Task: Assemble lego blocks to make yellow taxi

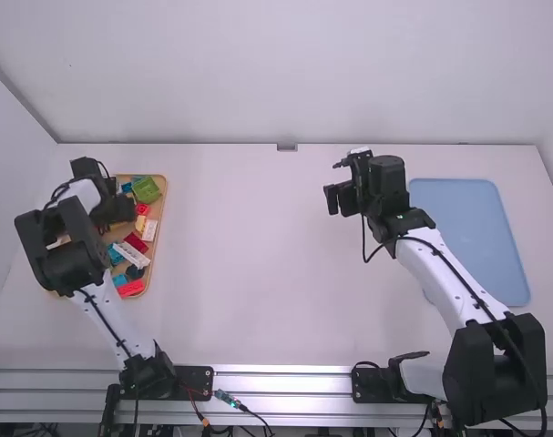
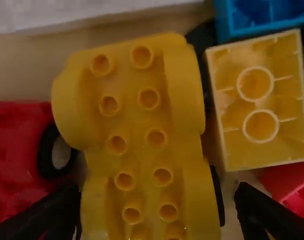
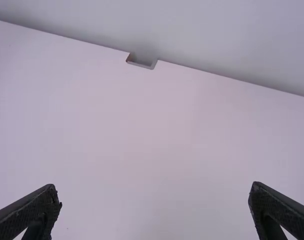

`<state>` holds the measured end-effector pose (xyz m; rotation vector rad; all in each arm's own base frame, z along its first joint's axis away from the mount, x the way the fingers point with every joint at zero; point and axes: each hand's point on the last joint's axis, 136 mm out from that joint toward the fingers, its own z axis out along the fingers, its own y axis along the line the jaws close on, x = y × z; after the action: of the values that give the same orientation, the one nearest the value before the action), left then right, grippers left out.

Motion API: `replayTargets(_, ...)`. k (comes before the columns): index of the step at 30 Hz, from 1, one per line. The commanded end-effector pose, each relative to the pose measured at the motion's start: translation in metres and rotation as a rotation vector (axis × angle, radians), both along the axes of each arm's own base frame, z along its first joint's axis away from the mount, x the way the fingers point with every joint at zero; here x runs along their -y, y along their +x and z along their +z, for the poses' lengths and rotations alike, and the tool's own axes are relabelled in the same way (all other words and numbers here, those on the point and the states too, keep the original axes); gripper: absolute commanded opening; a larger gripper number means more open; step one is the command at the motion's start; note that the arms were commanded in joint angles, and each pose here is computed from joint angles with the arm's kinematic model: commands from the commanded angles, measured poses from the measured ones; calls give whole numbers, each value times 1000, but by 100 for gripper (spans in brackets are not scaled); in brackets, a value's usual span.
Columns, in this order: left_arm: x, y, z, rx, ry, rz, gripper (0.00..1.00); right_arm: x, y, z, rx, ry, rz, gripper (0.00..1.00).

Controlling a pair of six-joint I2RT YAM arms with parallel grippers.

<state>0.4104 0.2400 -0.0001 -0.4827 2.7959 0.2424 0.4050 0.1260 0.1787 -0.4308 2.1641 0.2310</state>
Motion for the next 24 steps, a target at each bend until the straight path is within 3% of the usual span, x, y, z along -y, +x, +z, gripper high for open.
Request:
replayTargets(1, -3, -1, 14, 34, 5, 66, 80, -3, 5, 12, 25, 7, 5, 99)
replayTargets(6, 11, 8, 12, 84, -79, 51, 78, -4, 5, 13, 27, 7, 7, 99)
replayTargets(12, 7, 8, 5, 110, -63, 106, 83, -4, 4, 11, 20, 6, 6, 99)
replayTargets(24, 1, 4, -2, 124, -46, 205, 60, -8, 3, 12, 25, 5, 16, 99)
